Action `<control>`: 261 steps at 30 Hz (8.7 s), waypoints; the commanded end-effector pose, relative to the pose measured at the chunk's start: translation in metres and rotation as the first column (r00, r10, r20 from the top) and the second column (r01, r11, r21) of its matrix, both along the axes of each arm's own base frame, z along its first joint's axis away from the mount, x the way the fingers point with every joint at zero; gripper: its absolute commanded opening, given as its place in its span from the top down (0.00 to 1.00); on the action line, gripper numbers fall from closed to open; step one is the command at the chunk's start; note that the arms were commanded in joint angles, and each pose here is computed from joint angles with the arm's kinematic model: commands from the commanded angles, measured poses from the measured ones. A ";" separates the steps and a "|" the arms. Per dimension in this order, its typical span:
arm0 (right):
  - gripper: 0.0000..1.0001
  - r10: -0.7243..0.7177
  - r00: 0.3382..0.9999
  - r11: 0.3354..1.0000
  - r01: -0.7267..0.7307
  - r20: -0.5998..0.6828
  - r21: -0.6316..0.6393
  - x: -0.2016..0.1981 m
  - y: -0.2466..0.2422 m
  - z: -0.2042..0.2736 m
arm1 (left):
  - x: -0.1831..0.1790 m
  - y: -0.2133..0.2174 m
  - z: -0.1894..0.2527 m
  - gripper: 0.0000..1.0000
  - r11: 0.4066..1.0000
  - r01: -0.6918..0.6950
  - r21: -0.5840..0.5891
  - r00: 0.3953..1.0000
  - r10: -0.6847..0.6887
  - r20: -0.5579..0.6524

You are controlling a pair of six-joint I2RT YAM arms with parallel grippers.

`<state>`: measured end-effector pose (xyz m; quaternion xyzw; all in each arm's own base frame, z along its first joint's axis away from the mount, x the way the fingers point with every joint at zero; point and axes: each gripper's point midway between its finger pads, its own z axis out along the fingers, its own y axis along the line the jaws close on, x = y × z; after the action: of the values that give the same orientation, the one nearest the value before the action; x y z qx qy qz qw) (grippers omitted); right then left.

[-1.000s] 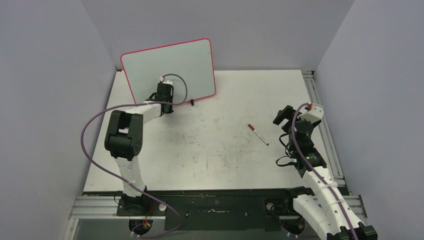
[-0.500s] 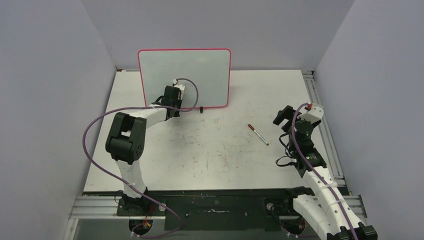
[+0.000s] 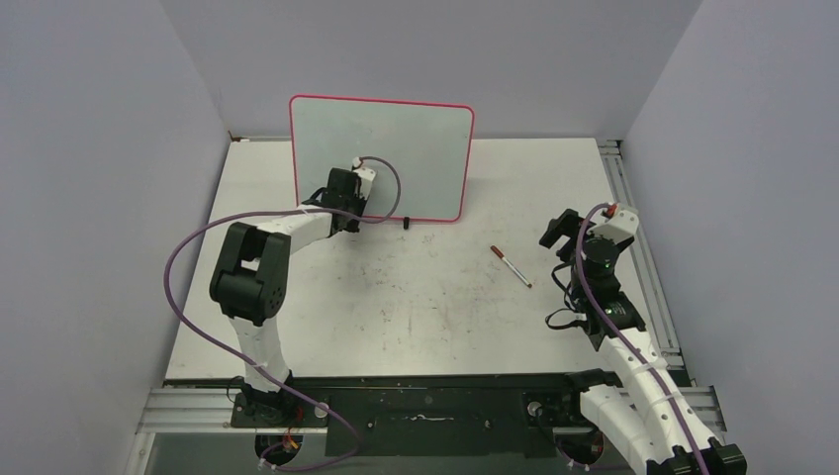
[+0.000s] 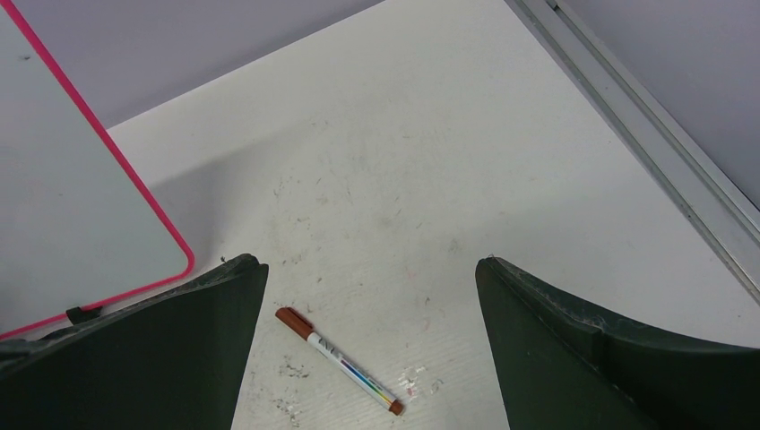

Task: Write a sentence on the whiteboard
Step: Move the whiteboard to the center of the board, then open the whiteboard marker at the center of the board.

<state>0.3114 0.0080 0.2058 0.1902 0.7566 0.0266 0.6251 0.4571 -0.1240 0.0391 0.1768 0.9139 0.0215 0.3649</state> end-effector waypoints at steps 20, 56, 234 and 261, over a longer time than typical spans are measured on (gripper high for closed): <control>0.10 0.032 0.999 0.999 -0.032 0.019 -0.001 0.011 0.007 0.013 | -0.028 -0.051 -0.012 1.00 0.978 0.201 0.063 0.971 -0.190 -0.142; 0.10 0.064 0.998 0.998 -0.063 -0.031 0.017 0.015 0.015 -0.004 | -0.128 -0.089 -0.036 0.95 0.999 -0.007 -0.041 0.928 -0.009 -0.372; 0.51 0.982 -0.187 -0.167 -0.825 0.018 0.540 -0.170 0.312 0.006 | -0.306 -0.144 0.124 1.00 0.472 0.862 -0.183 0.501 -0.847 0.178; 0.68 0.974 -0.225 -0.187 -0.813 -0.003 0.551 -0.178 0.320 -0.009 | -0.312 -0.147 0.117 1.00 0.452 0.868 -0.208 0.483 -0.865 0.137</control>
<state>0.1305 0.3186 0.1776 -0.3091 0.7627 0.5557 0.1179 0.1428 -0.2598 0.1341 0.5632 0.7102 -0.2645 0.3292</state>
